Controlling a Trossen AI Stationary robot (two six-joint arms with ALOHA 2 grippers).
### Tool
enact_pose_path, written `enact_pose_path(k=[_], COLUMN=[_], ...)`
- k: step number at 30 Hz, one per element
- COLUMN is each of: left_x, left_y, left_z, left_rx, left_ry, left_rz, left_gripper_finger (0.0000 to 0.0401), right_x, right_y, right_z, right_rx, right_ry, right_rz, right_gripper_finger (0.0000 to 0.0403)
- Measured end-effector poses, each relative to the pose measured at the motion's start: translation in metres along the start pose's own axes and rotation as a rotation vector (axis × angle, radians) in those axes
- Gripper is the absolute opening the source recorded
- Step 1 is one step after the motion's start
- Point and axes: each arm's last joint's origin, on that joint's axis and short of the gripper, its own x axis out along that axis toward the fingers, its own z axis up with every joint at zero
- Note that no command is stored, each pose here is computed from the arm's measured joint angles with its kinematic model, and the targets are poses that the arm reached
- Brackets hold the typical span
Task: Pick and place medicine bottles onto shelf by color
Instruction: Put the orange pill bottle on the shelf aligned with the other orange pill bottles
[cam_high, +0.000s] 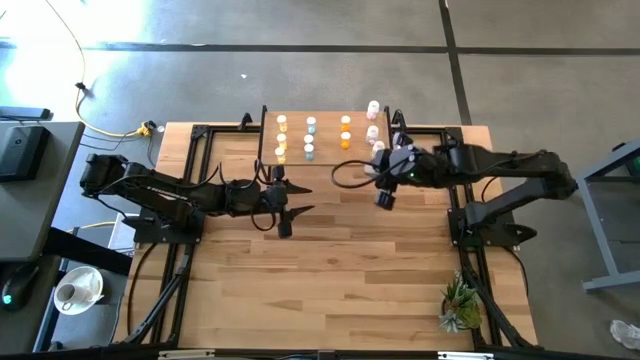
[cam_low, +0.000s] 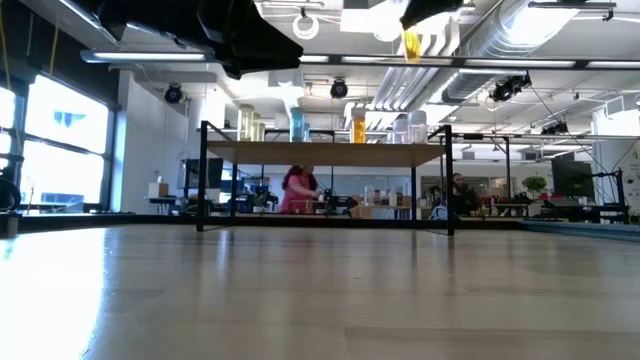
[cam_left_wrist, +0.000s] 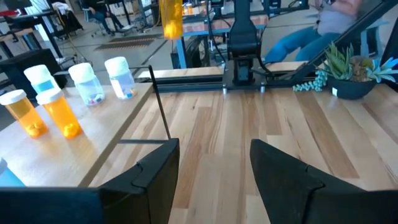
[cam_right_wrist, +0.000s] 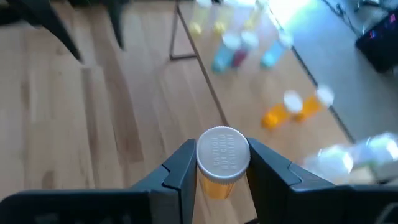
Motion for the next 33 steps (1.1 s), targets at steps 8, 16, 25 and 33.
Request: enact_pose_path(k=[8,16,25,33], left_x=[0.0,0.0,0.0,0.0], left_y=[0.0,0.0,0.0,0.0], left_z=[0.0,0.0,0.0,0.0], left_rx=[0.0,0.0,0.0,0.0], left_ry=[0.0,-0.002,-0.002,0.0], left_rz=[-0.001,-0.001,-0.001,-0.001], left_gripper_finger=[0.0186,0.0186,0.0186,0.0186], right_x=[0.04,0.076,0.106,0.122], right_y=[-0.007,-0.016,-0.031,-0.044], right_z=[-0.055,-0.067,-0.043,-0.028], right_rx=[0.203,0.307,0.294,0.27], right_ry=[-0.072,-0.146,-0.143,-0.112], right_rz=[0.068,0.076,0.034,-0.005], right_gripper_finger=[0.0103,0.0103,0.0103,0.0103])
